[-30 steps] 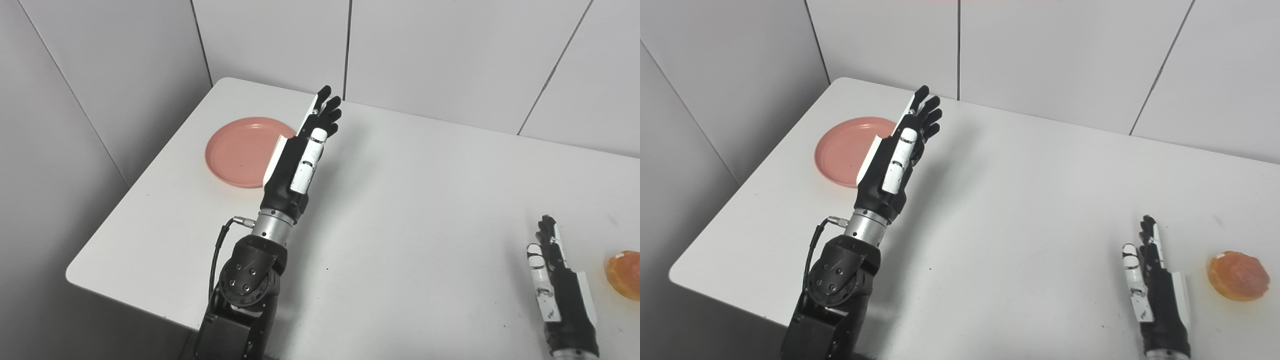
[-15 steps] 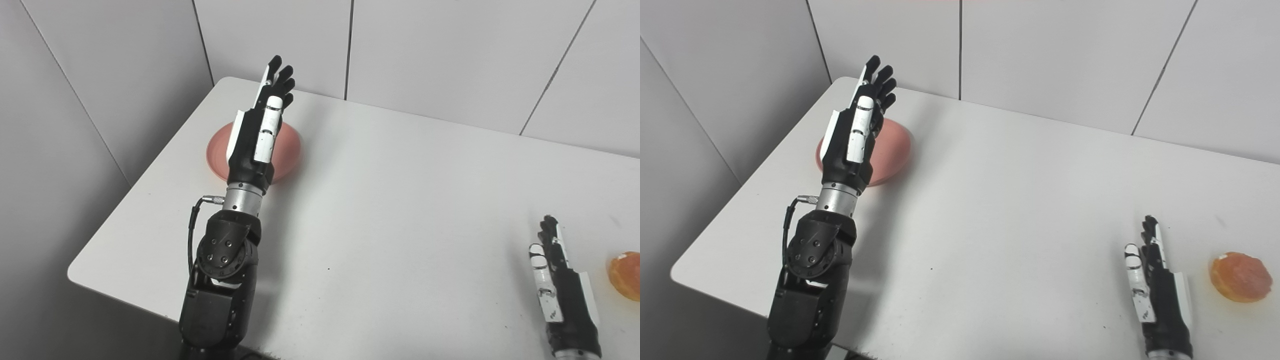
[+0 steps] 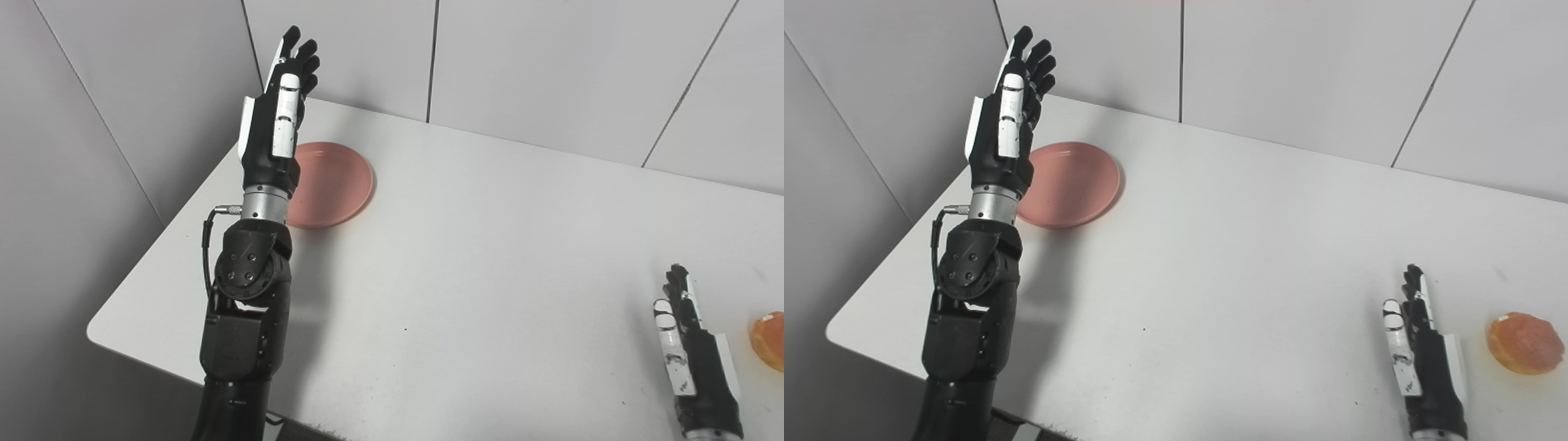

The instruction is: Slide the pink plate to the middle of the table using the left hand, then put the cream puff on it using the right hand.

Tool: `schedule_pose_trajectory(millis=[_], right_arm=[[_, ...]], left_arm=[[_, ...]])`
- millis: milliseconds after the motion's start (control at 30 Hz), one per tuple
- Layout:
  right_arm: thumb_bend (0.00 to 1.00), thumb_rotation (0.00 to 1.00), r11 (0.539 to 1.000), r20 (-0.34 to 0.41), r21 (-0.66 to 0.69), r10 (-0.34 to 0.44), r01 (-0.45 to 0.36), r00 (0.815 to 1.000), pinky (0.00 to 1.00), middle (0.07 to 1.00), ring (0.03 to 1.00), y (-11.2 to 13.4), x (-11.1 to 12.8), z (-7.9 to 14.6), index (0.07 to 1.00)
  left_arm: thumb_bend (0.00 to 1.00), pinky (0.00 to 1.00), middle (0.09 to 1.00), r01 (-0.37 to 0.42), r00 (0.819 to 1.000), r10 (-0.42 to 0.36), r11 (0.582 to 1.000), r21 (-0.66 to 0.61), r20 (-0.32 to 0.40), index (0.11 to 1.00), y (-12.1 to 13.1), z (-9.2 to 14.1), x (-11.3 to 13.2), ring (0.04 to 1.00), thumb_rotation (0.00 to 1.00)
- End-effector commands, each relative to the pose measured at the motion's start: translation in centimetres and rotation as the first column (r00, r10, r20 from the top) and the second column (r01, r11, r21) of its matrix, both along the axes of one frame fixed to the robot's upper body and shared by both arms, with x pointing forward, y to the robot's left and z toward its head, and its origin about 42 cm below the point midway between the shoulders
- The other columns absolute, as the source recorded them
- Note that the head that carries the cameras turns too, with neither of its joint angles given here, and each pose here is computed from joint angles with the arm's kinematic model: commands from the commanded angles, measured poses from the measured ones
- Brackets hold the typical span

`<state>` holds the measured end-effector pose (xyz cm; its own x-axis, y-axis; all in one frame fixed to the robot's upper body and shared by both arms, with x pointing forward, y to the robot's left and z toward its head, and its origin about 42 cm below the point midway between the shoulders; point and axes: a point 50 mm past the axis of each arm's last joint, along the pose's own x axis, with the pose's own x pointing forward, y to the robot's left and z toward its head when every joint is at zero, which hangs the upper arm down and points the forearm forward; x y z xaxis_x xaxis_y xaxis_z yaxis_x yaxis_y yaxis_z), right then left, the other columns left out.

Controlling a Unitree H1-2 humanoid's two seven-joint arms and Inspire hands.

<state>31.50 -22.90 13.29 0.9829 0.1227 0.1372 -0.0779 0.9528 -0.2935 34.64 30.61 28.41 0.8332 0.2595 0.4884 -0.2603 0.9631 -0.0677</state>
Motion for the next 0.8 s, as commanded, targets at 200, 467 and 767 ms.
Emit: schedule_pose_trajectory(millis=[200, 467, 767], right_arm=[[0.05, 1.0, 1.0, -0.032, -0.017, -0.009, 0.009, 0.999, 1.0, 1.0, 1.0, -0.9, -0.8, -1.2, 0.997], [0.04, 1.0, 1.0, -0.041, -0.013, -0.009, 0.008, 0.999, 1.0, 1.0, 1.0, -0.9, -0.8, -1.1, 1.0], [0.05, 1.0, 0.999, -0.036, -0.032, -0.002, 0.001, 0.999, 1.0, 1.0, 1.0, -1.4, -1.1, -0.7, 1.0]], left_arm=[[0.47, 0.95, 0.95, -0.033, 0.996, 0.034, 0.999, -0.02, 0.077, 0.946, 3.5, 2.4, 0.9, 0.951, 1.0], [0.46, 0.92, 0.929, -0.073, 0.997, 0.074, 0.997, -0.011, 0.023, 0.929, 6.5, 1.2, 2.1, 0.926, 1.0], [0.43, 0.92, 0.926, -0.101, 0.995, 0.101, 0.991, -0.086, -0.013, 0.914, 9.0, 0.3, 2.7, 0.927, 1.0]])
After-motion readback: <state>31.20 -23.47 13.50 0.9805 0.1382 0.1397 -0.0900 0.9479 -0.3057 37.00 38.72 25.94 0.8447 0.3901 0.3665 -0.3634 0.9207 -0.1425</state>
